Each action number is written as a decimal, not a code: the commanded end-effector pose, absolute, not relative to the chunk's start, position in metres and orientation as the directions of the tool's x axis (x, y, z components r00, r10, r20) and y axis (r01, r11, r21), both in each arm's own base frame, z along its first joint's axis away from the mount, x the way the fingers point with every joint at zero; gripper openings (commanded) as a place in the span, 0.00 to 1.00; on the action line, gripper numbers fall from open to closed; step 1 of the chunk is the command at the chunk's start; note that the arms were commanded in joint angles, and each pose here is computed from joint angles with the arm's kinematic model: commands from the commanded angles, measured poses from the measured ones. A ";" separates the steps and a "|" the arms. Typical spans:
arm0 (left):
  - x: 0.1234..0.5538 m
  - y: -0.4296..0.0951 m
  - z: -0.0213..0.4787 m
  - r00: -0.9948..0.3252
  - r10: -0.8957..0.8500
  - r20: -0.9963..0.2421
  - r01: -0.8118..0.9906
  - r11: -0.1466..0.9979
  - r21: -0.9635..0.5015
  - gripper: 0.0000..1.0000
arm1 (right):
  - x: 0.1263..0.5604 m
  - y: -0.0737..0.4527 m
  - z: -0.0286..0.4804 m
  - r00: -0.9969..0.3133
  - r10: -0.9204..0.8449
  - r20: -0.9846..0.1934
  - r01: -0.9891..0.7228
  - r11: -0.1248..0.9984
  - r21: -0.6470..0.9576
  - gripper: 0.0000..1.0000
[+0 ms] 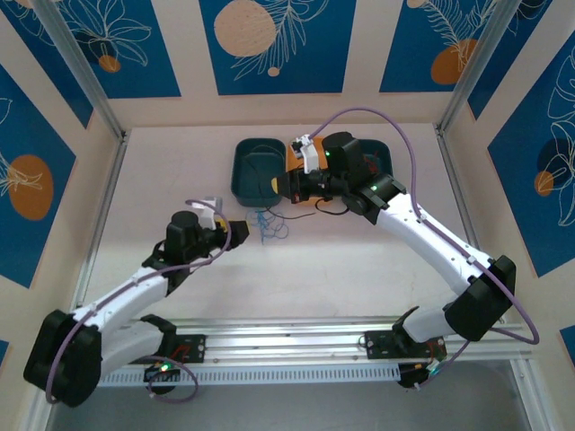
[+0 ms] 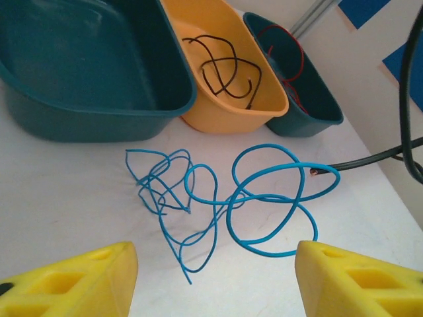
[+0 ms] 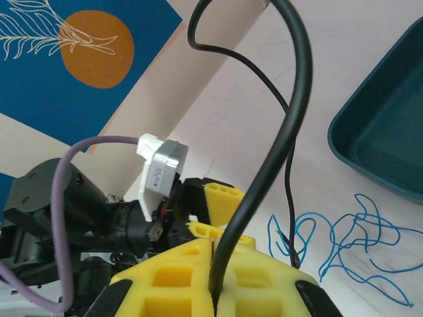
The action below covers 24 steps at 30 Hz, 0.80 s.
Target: Untangle the cables
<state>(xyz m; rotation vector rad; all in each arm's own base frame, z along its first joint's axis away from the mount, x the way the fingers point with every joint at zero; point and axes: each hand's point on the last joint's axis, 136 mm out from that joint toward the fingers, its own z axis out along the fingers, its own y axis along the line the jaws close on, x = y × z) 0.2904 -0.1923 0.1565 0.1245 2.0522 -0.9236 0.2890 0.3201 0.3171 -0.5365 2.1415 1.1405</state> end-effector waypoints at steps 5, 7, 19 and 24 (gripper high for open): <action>0.296 -0.210 0.171 -0.609 -0.284 -0.740 0.464 0.629 -0.624 0.55 | 0.287 0.321 0.327 -0.700 -0.033 -0.714 -0.624 0.515 0.588 0.00; 0.297 -0.213 0.171 -0.612 -0.295 -0.734 0.468 0.613 -0.637 0.55 | 0.287 0.321 0.327 -0.701 -0.031 -0.712 -0.624 0.511 0.591 0.00; 0.303 -0.222 0.159 -0.646 -0.331 -0.687 0.434 0.581 -0.688 0.11 | 0.289 0.317 0.329 -0.691 -0.030 -0.722 -0.622 0.533 0.573 0.00; 0.300 -0.208 0.147 -0.654 -0.325 -0.683 0.369 0.651 -0.663 0.00 | 0.296 0.294 0.332 -0.662 -0.008 -0.749 -0.583 0.633 0.509 0.00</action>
